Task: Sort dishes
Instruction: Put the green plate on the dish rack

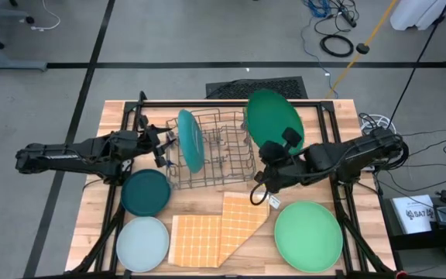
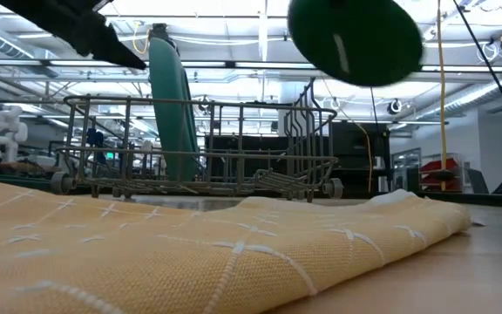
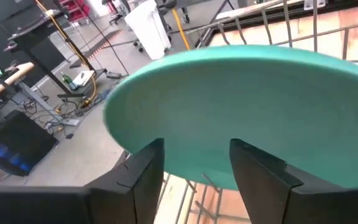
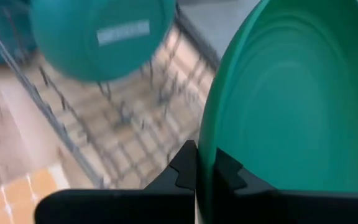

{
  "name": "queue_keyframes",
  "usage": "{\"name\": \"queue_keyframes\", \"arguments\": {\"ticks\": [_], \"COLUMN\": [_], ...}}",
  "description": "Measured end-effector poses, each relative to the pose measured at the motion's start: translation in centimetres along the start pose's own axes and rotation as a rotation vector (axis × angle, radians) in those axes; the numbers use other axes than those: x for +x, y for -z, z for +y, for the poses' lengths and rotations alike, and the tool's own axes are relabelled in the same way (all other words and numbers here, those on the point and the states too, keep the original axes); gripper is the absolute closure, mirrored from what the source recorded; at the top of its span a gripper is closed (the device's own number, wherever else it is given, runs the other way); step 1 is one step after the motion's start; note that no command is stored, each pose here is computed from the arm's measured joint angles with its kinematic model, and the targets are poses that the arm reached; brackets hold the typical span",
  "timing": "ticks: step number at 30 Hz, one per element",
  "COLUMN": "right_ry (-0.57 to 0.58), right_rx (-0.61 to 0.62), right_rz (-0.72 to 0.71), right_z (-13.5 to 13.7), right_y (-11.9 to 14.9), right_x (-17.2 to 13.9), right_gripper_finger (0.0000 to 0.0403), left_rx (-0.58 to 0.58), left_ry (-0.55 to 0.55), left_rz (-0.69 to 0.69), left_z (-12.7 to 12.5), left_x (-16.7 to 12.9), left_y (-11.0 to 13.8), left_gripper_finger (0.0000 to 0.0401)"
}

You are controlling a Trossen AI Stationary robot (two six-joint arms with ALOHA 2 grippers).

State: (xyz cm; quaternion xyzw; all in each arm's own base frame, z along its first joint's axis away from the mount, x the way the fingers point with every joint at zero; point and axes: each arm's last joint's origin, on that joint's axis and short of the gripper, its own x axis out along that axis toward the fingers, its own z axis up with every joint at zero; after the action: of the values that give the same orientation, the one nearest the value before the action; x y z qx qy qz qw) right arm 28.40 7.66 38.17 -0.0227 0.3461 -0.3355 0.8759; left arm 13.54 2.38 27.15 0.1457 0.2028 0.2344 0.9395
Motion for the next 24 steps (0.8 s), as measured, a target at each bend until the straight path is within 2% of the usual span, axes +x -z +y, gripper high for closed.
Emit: {"name": "queue_keyframes", "arguments": {"ticks": [6, 10, 12, 15, 17, 20, 24], "right_ry": [-0.085, -0.257, -0.328, -0.377, -0.429, -0.552, -0.720], "right_rx": [-0.161, -0.293, -0.347, -0.400, -0.429, -0.446, -0.469], "right_rz": [-0.238, -0.415, -0.459, -0.452, -0.429, -0.423, -0.472], "right_z": [0.7, 1.6, 1.8, 1.8, 1.8, 1.9, 2.1], "right_y": [-3.6, -5.6, -6.0, -6.0, -5.7, -5.8, -6.2], "right_x": [-1.5, -2.2, -2.3, -2.1, -1.9, -1.5, -1.5], "right_gripper_finger": [0.0403, 0.0403, 0.0403, 0.0403, 0.0403, 0.0403, 0.0403], "left_rx": [0.007, 0.017, 0.054, 0.124, 0.174, 0.257, 0.309], "left_ry": [-0.114, -0.126, -0.133, -0.139, -0.086, 0.059, 0.185], "left_rz": [-0.098, -0.260, -0.322, -0.402, -0.473, -0.557, -0.540], "left_z": [2.3, 4.0, 4.8, 6.0, 6.4, 6.2, 5.5], "left_x": [-2.7, -5.1, -6.4, -8.5, -9.6, -10.4, -9.8], "left_y": [-3.1, -5.6, -6.6, -7.6, -8.1, -8.4, -8.3], "left_gripper_finger": [0.0203, 0.0203, 0.0203, 0.0203, 0.0203, 0.0203, 0.0203]}}
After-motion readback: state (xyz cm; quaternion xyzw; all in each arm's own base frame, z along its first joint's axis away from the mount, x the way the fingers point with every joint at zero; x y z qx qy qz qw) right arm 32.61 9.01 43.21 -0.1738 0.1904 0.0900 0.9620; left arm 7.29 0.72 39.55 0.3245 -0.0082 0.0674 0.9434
